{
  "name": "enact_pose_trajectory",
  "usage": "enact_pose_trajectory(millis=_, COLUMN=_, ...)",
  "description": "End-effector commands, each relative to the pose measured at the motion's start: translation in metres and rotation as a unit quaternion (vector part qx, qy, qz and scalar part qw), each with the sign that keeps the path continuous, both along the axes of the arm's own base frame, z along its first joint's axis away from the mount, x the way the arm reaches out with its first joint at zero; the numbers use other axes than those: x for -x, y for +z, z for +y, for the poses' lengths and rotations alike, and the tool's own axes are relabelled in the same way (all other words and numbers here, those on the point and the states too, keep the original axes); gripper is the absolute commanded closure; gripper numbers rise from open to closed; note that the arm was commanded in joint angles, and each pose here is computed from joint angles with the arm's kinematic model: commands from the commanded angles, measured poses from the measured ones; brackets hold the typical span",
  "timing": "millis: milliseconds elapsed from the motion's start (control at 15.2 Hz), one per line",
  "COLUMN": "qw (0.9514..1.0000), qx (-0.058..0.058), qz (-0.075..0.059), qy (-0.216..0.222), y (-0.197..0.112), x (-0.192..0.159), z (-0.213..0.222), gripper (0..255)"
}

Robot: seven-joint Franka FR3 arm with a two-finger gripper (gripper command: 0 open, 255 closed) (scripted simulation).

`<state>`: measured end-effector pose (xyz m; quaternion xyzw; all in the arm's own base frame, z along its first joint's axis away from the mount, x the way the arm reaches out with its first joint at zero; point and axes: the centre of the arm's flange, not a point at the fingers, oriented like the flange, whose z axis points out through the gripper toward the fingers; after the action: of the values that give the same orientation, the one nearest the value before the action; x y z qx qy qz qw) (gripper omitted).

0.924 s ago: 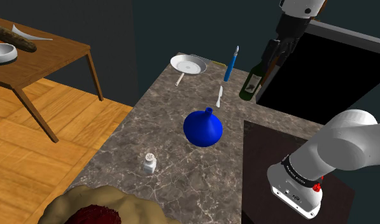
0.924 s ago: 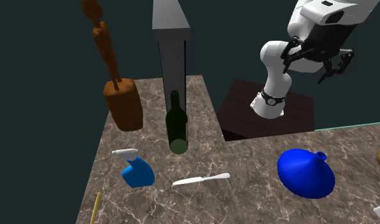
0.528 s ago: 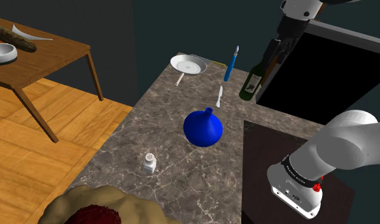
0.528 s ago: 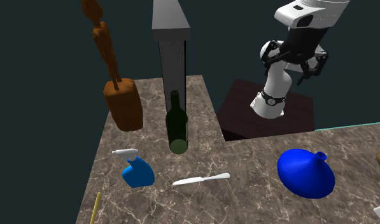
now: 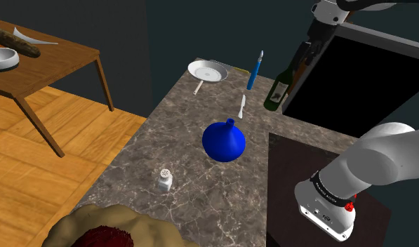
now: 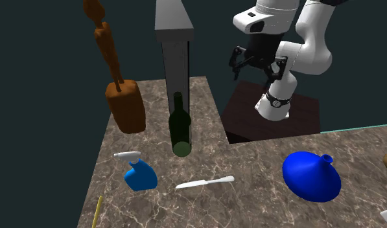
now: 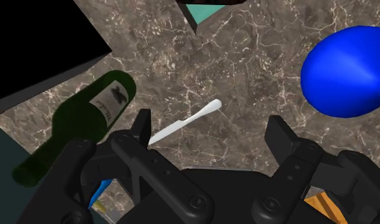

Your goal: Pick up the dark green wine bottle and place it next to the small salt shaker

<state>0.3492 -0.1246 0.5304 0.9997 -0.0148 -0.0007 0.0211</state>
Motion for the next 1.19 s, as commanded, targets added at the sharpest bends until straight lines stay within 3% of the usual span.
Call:
enact_pose_trajectory(millis=0, qw=1.0000, qx=0.000, qz=-0.007, qy=0.003, y=-0.003, x=-0.007, z=-0.024, gripper=0)
enact_pose_trajectory(millis=990, qw=0.9983, qx=-0.002, qz=-0.054, qy=0.024, y=-0.033, x=-0.071, z=-0.204, gripper=0)
enact_pose_trajectory(millis=1122, qw=0.9983, qx=-0.002, qz=-0.054, qy=0.024, y=-0.038, x=-0.072, z=-0.205, gripper=0)
